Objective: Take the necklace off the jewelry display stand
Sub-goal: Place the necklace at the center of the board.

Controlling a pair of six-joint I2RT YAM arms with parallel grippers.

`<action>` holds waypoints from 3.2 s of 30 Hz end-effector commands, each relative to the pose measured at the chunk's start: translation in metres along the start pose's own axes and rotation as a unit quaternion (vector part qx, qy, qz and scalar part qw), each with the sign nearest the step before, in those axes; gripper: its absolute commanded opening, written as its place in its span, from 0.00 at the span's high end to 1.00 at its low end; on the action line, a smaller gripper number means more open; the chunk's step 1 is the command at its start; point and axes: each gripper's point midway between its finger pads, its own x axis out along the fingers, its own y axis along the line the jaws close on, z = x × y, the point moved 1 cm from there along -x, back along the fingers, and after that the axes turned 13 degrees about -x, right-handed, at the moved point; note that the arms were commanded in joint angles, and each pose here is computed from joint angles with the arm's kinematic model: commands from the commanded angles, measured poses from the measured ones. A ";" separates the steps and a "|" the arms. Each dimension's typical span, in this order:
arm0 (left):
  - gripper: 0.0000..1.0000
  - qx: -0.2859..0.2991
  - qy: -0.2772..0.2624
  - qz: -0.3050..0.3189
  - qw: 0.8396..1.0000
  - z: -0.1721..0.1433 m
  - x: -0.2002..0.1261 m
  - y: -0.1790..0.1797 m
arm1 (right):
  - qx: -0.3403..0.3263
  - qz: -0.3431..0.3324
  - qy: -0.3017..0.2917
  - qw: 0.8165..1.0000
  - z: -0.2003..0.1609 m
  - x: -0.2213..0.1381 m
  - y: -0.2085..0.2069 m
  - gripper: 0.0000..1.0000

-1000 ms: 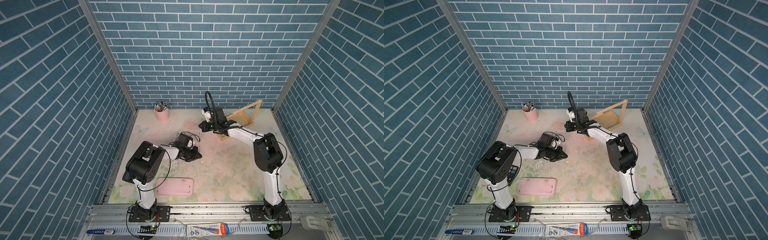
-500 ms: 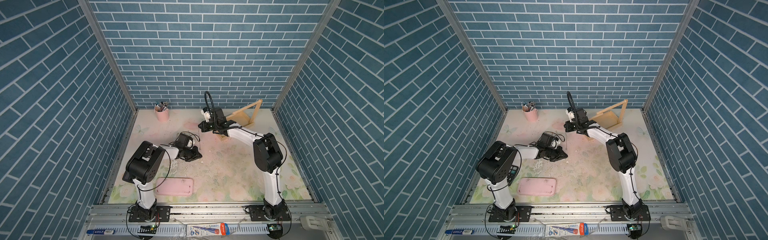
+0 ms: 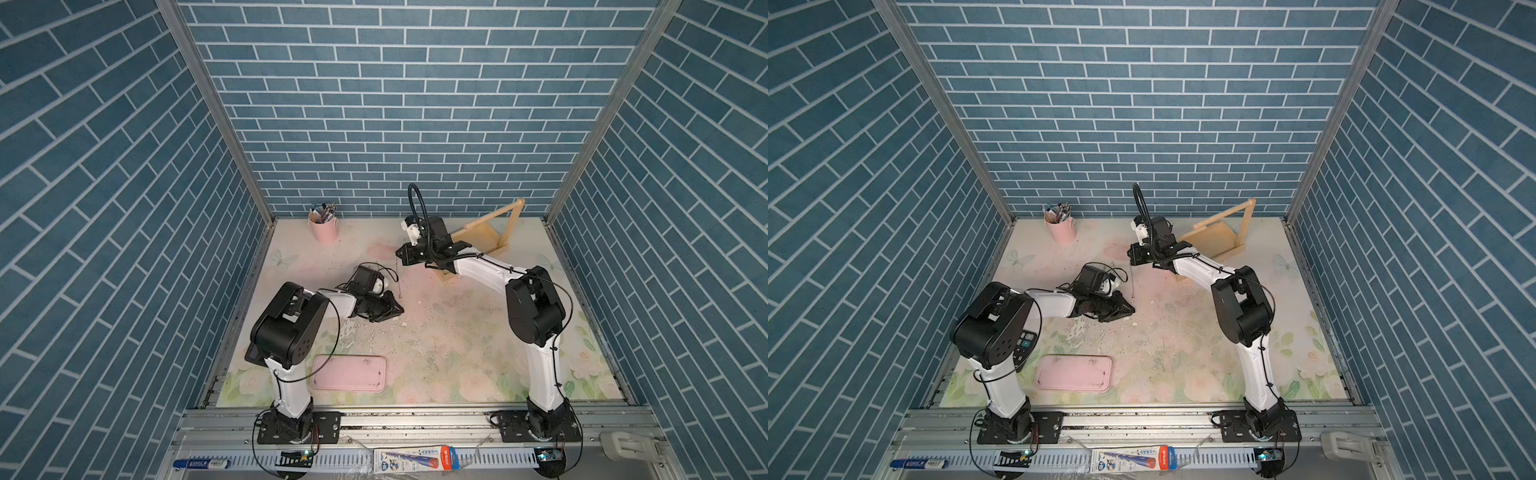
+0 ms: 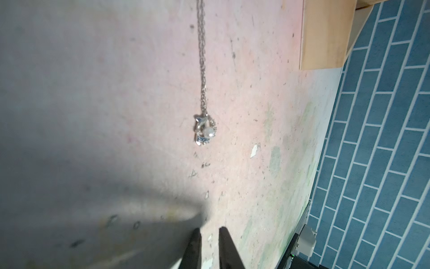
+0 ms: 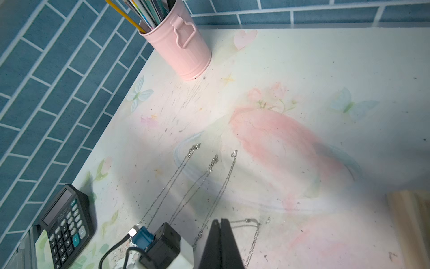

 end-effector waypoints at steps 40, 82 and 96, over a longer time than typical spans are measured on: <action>0.55 0.045 -0.110 -0.105 0.987 0.021 -0.115 -0.071 | 0.020 -0.034 0.022 0.999 -0.008 0.056 -0.052 1.00; 0.05 0.031 -0.110 -0.107 0.988 0.031 -0.117 -0.058 | 0.054 -0.020 0.032 0.998 -0.013 0.095 -0.076 1.00; 0.01 0.029 -0.108 -0.112 0.987 0.033 -0.119 -0.058 | 0.065 -0.011 0.036 0.997 -0.017 0.104 -0.077 0.96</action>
